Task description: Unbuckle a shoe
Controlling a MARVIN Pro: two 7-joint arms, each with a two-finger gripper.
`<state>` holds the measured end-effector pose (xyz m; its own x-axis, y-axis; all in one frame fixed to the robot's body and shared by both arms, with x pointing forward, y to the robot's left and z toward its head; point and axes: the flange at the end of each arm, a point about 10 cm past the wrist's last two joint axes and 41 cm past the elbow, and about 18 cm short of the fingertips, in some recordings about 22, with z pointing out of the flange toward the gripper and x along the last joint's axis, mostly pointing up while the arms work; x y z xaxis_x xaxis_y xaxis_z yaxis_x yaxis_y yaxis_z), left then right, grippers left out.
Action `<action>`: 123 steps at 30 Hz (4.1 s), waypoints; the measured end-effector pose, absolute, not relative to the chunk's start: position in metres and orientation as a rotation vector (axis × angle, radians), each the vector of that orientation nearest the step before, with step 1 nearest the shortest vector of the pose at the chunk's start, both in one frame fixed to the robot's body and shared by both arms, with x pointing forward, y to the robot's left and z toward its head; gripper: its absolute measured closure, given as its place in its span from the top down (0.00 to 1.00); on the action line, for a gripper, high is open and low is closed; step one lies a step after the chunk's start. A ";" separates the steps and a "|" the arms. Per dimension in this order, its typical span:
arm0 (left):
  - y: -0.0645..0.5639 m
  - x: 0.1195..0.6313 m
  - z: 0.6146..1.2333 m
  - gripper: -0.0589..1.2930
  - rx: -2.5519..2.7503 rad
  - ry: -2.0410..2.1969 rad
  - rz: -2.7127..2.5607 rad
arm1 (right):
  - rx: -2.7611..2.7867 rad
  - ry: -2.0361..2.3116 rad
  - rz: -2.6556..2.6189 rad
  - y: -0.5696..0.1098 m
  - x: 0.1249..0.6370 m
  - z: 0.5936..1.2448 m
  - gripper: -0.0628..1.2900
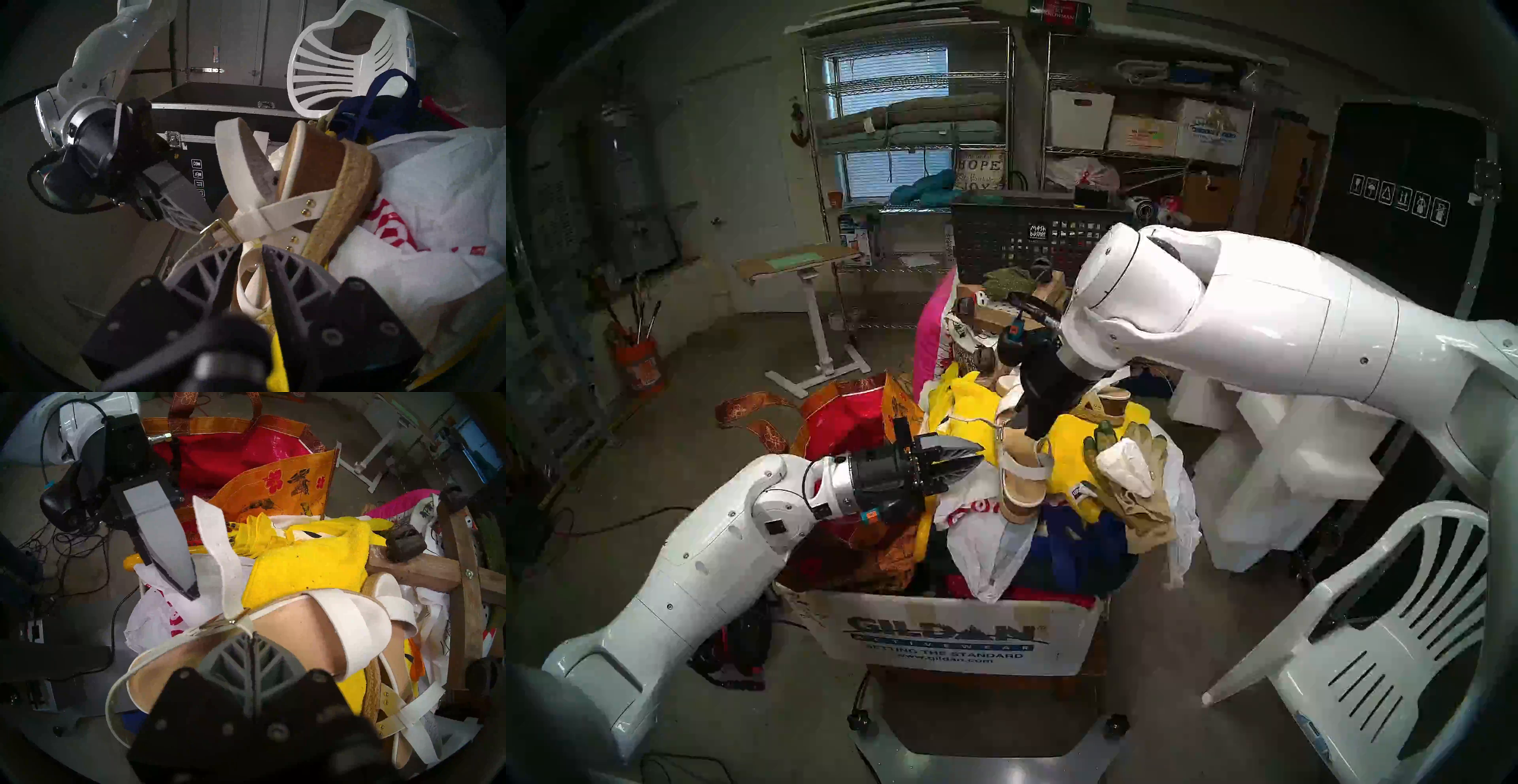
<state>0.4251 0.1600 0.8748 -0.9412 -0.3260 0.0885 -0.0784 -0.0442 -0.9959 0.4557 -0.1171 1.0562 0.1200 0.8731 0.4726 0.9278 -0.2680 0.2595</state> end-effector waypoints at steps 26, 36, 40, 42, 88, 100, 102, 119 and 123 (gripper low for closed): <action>0.140 0.427 0.886 0.39 -0.511 1.959 -2.148 | -2.243 -1.850 -0.834 -0.108 0.449 1.052 0.03; 0.136 0.423 0.883 0.50 -0.516 1.942 -2.159 | -2.245 -1.845 -0.837 -0.108 0.448 1.053 0.03; 0.134 0.423 0.883 0.59 -0.505 1.903 -2.167 | -2.251 -1.843 -0.838 -0.107 0.447 1.053 0.03; 0.133 0.424 0.884 0.60 -0.503 1.886 -2.171 | -2.251 -1.843 -0.839 -0.107 0.447 1.053 0.03; 0.148 0.396 0.891 0.43 -0.708 1.868 -2.165 | -2.277 -1.836 -0.872 -0.104 0.449 1.055 0.03; 0.134 0.387 0.899 0.38 -1.038 1.898 -2.180 | -2.272 -1.835 -0.877 -0.107 0.449 1.054 0.03; 0.129 0.385 0.905 0.41 -1.102 1.907 -2.185 | -2.268 -1.836 -0.878 -0.107 0.449 1.053 0.03; 0.124 0.384 0.916 0.51 -1.219 1.932 -2.172 | -2.249 -1.847 -0.868 -0.108 0.443 1.052 0.03; 0.124 0.384 0.917 0.51 -1.224 1.928 -2.174 | -2.249 -1.848 -0.867 -0.109 0.443 1.052 0.03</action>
<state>0.3841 0.1240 0.9165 -0.6984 -0.4668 0.5425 -0.4827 -0.2525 -0.8386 0.4432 -0.1086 1.0522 0.0989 0.8688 0.4852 0.9285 -0.2559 0.2691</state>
